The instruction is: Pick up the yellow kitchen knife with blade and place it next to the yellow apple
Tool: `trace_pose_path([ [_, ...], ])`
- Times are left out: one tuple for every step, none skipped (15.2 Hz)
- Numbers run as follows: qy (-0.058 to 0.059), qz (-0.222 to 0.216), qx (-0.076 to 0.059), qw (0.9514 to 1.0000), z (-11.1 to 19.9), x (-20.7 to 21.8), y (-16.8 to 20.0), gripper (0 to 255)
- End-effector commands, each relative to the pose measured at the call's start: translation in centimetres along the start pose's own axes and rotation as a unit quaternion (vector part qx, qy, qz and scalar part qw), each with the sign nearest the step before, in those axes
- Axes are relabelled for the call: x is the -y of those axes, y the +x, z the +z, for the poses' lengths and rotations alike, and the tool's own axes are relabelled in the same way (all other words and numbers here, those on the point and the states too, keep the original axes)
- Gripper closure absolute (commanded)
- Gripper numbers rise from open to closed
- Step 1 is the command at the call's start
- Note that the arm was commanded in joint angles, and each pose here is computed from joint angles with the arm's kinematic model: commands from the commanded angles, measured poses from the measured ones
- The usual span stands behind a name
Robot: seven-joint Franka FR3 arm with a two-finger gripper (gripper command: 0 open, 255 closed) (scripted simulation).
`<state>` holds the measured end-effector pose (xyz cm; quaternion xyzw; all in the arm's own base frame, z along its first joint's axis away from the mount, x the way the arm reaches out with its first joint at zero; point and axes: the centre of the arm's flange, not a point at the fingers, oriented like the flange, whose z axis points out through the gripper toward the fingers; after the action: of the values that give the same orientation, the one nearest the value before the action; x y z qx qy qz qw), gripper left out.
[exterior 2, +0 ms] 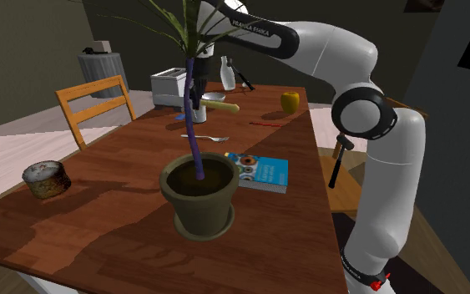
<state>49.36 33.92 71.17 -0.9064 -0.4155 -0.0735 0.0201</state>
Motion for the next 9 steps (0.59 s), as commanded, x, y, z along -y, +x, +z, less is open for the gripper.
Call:
trace_pose_path([
  [0.0, 0.0, 0.0, 1.0, -0.2, -1.8, -1.7, 255],
  [0.0, 0.0, 0.0, 1.0, -0.3, -2.8, -2.6, 255],
  [0.0, 0.0, 0.0, 1.0, -0.4, -3.8, -3.5, 255],
  [0.0, 0.0, 0.0, 1.0, -0.5, -4.7, -4.4, 255],
  [0.0, 0.0, 0.0, 1.0, -0.6, -5.7, -5.3, 255],
  [0.0, 0.0, 0.0, 1.0, -0.8, -6.7, -6.2, 255],
  [0.0, 0.0, 0.0, 1.0, -0.9, -7.7, -7.1, 255],
  [0.0, 0.0, 0.0, 1.0, -1.0, -8.6, -7.9, 255],
  [0.0, 0.0, 0.0, 1.0, -1.1, -9.6, -8.8, 255],
])
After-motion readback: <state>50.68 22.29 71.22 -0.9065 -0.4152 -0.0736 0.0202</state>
